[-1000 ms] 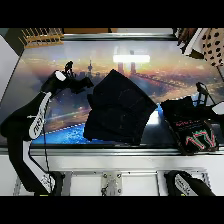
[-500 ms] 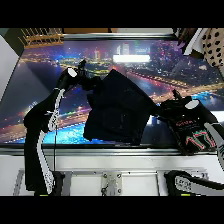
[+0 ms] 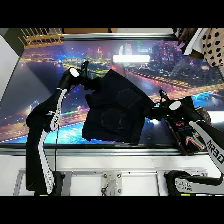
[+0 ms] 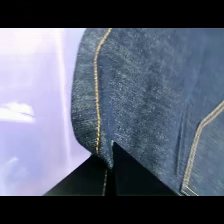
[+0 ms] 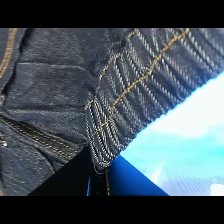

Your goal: Fold the clothes and pants, and hang the long-sleeved shirts on hangers.

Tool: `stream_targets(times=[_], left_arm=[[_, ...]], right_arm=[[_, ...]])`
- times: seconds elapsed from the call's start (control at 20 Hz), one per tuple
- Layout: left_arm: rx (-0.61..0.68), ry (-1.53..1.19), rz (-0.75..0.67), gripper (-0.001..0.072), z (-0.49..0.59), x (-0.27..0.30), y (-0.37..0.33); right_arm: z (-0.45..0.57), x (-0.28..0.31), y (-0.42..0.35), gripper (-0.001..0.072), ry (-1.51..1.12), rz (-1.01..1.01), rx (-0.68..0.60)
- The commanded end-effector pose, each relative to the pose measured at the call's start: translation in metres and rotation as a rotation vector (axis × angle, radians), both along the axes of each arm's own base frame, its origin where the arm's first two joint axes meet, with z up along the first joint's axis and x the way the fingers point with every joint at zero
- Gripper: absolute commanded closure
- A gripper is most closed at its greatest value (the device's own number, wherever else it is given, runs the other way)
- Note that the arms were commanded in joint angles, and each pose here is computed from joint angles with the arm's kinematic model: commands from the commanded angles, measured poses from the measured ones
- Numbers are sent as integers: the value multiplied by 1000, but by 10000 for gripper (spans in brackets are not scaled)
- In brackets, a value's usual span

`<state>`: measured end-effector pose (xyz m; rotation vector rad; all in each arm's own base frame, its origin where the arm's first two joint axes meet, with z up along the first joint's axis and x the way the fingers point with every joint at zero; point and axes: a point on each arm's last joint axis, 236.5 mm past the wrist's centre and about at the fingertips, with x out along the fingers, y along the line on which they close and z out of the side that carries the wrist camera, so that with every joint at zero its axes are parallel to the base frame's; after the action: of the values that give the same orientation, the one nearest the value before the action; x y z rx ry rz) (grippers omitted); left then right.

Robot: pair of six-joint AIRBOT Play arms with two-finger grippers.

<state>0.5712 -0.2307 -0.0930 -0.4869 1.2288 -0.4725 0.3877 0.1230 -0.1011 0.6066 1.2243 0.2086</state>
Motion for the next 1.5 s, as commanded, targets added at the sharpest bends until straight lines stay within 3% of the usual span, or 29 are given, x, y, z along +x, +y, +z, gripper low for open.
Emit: stream_targets(times=[0.0,0.2,0.45,0.65,0.85,1.0,1.3,1.45], left_arm=[[-12,-63,15,694,45,8,13],[-26,-414,64,694,231,13,59],[-9,-811,60,693,450,-92,91],[19,-889,-31,693,507,-191,86],[21,-879,-38,693,504,-234,87],[-1,-795,27,693,457,-215,92],[-7,-497,126,693,281,-114,81],[16,-478,131,692,221,-59,56]], right_arm=[[42,19,0,688,-131,19,-27],[192,27,1,688,-451,123,-85],[340,-38,8,688,-763,174,-78],[354,-92,17,688,-734,228,-41],[318,-109,25,689,-559,278,-9],[276,-96,26,688,-406,265,16],[160,-38,24,688,-100,205,25],[120,20,4,687,-154,93,-24]])
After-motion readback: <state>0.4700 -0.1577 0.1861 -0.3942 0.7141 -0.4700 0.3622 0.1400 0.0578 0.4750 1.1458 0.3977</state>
